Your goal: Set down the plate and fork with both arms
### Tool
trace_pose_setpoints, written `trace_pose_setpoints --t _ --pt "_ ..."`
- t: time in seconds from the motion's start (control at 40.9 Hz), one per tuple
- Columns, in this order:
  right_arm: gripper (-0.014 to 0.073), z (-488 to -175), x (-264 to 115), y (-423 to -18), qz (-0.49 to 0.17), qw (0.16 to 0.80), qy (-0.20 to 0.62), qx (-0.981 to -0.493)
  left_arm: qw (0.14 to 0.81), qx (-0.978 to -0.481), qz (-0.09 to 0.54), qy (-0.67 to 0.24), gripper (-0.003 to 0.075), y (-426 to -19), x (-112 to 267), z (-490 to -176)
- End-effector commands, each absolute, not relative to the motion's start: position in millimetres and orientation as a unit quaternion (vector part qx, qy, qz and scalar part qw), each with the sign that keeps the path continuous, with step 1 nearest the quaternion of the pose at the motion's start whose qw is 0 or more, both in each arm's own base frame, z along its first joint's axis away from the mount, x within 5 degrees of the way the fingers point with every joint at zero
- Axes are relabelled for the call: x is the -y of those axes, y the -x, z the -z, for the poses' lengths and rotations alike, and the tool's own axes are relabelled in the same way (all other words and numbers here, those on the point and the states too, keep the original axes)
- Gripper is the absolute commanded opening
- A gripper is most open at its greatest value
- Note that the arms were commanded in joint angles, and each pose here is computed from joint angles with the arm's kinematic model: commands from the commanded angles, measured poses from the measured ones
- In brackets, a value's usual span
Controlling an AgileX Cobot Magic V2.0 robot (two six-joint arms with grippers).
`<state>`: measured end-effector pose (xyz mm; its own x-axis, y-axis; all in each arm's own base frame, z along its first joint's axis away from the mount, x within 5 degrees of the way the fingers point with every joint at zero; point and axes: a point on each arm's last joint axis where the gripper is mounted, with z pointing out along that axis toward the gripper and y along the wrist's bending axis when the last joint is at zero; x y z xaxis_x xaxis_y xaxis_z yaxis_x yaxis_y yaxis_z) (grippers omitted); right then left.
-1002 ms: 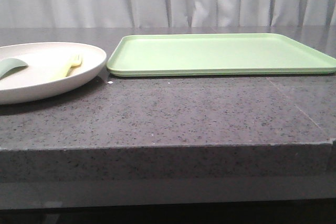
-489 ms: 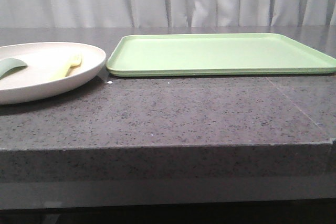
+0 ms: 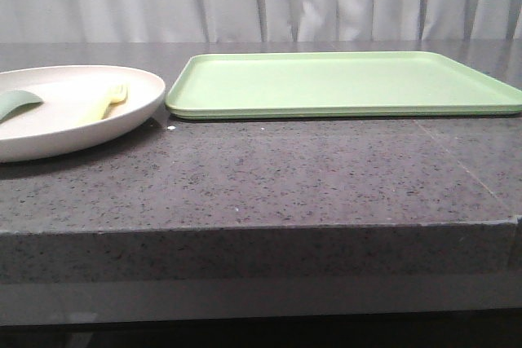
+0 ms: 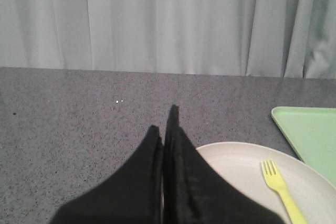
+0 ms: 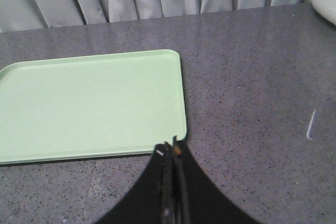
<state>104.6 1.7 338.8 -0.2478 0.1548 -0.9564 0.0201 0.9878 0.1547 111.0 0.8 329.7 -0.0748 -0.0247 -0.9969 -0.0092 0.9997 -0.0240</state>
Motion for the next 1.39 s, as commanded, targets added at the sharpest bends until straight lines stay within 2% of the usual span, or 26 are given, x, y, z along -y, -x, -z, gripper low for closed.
trace_pose_setpoints --t 0.0,0.049,0.122,0.196,0.244,0.269,0.342,0.416,0.464,0.758,0.88,1.051,1.198,1.369 --pt "-0.0086 -358.2 -0.6 -109.0 -0.051 0.657 -0.053 -0.750 0.710 -0.704 0.008 0.014 -0.0018 -115.1 -1.0 -346.1" --pt "-0.0049 -358.2 -0.6 -108.9 -0.051 0.657 -0.053 -0.750 0.710 -0.704 0.008 0.014 -0.0015 -115.1 -1.0 -346.1" --pt "0.0063 -358.2 -0.6 -108.9 -0.051 0.657 -0.053 -0.750 0.711 -0.703 0.008 0.014 0.0034 -115.1 -1.0 -346.3" --pt "0.0203 -358.3 -0.5 -108.9 -0.051 0.657 -0.053 -0.750 0.709 -0.705 0.008 0.014 0.0163 -115.2 -1.1 -345.3" --pt "0.0295 -358.2 -0.5 -108.9 -0.051 0.657 -0.053 -0.750 0.709 -0.705 0.008 0.014 0.0284 -115.2 -1.1 -345.3" --pt "0.0334 -358.1 -0.5 -108.9 -0.051 0.657 -0.053 -0.751 0.709 -0.705 0.008 0.014 0.0383 -115.2 -1.1 -345.3" --pt "0.0457 -358.1 -0.5 -108.9 -0.051 0.657 -0.053 -0.751 0.710 -0.704 0.008 0.014 0.0560 -115.2 -1.1 -345.5" --pt "0.0533 -358.1 -0.5 -108.9 -0.051 0.657 -0.053 -0.751 0.710 -0.704 0.008 0.014 0.0652 -115.3 -1.1 -345.6" --pt "0.0547 -358.1 -0.5 -108.9 -0.051 0.657 -0.053 -0.751 0.710 -0.704 0.008 0.014 0.0659 -115.3 -1.1 -345.6" --pt "0.0543 -357.9 -0.6 -108.9 -0.051 0.656 -0.053 -0.751 0.713 -0.701 0.008 0.014 0.0582 -115.7 -1.1 -346.2" --pt "0.0543 -357.7 -0.6 -108.8 -0.051 0.655 -0.053 -0.752 0.700 -0.714 0.007 0.014 0.0565 -124.0 -1.1 -344.9" --pt "0.0543 -355.7 -0.9 -108.5 -0.051 0.647 -0.052 -0.759 0.645 -0.764 0.007 0.015 0.0565 -153.9 -1.4 -350.3" --pt "0.0543 -355.7 -0.9 -108.5 -0.051 0.646 -0.052 -0.760 0.572 -0.820 0.006 0.016 0.0566 -185.9 -1.7 -357.6" --pt "0.0543 -355.7 -2.0 -108.5 -0.055 0.646 -0.048 -0.760 0.484 -0.875 0.005 0.017 0.0565 -224.9 -2.1 -352.1"
